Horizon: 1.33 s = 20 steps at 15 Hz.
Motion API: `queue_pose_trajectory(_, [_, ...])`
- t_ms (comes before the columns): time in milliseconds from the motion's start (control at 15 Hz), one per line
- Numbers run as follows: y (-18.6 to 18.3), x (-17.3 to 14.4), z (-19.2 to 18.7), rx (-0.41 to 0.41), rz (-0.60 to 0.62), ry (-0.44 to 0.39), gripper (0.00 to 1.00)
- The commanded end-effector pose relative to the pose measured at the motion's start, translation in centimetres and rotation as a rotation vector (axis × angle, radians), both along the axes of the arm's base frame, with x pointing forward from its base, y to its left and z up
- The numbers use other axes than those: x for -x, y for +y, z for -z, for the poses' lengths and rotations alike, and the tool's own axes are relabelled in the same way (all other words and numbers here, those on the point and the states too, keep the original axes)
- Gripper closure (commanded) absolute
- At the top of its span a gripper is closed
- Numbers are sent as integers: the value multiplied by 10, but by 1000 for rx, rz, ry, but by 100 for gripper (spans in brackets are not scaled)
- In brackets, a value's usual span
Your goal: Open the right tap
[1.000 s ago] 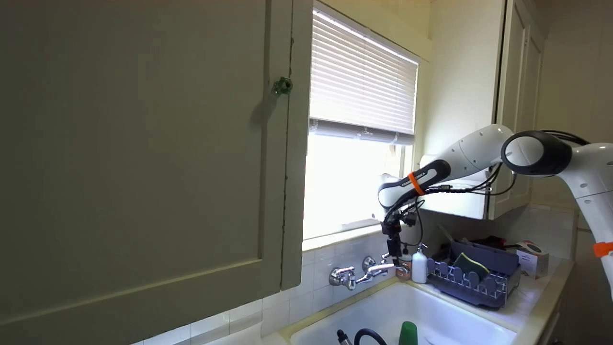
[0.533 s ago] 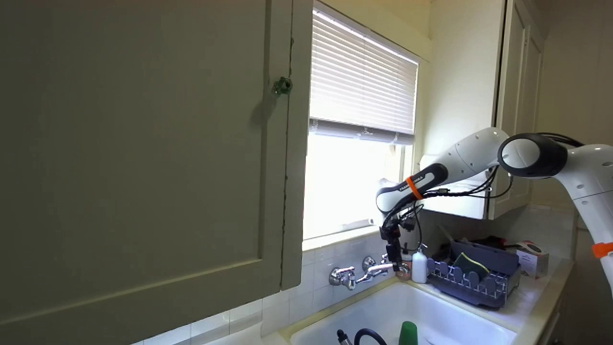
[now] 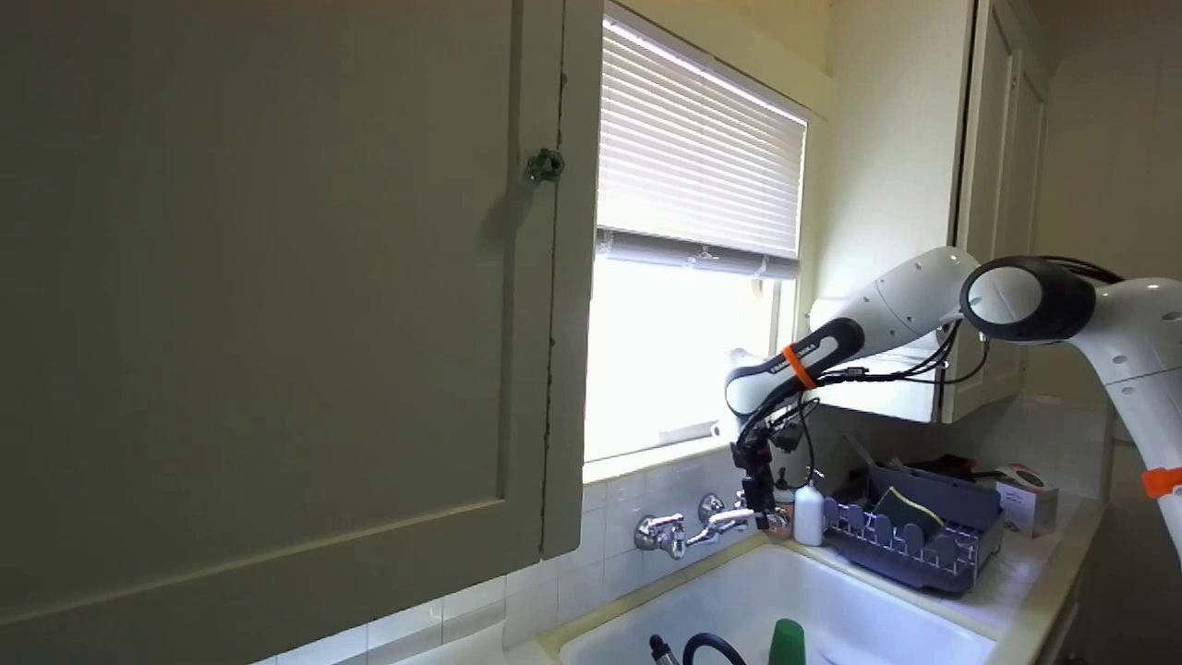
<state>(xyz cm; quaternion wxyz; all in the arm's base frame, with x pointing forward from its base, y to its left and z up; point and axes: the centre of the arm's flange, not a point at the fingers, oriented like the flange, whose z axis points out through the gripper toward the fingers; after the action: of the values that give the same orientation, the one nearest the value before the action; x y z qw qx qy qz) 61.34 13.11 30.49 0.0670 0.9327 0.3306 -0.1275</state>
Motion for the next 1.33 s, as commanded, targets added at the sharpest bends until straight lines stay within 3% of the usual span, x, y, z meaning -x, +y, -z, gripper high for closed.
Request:
queue_pose_trajectory(0, [17,13,3,15,-7,16,0])
queue_pose_trajectory(200, [30,25,2,12,1,24,0])
queue_pose_trajectory(667, [59,30,4,-41,-85,164,0])
queue_pose_trajectory(933, [74,31,4,-32,-142,221,0])
queue_pose_trajectory(1267, [42,49,-15,19,93,143,0])
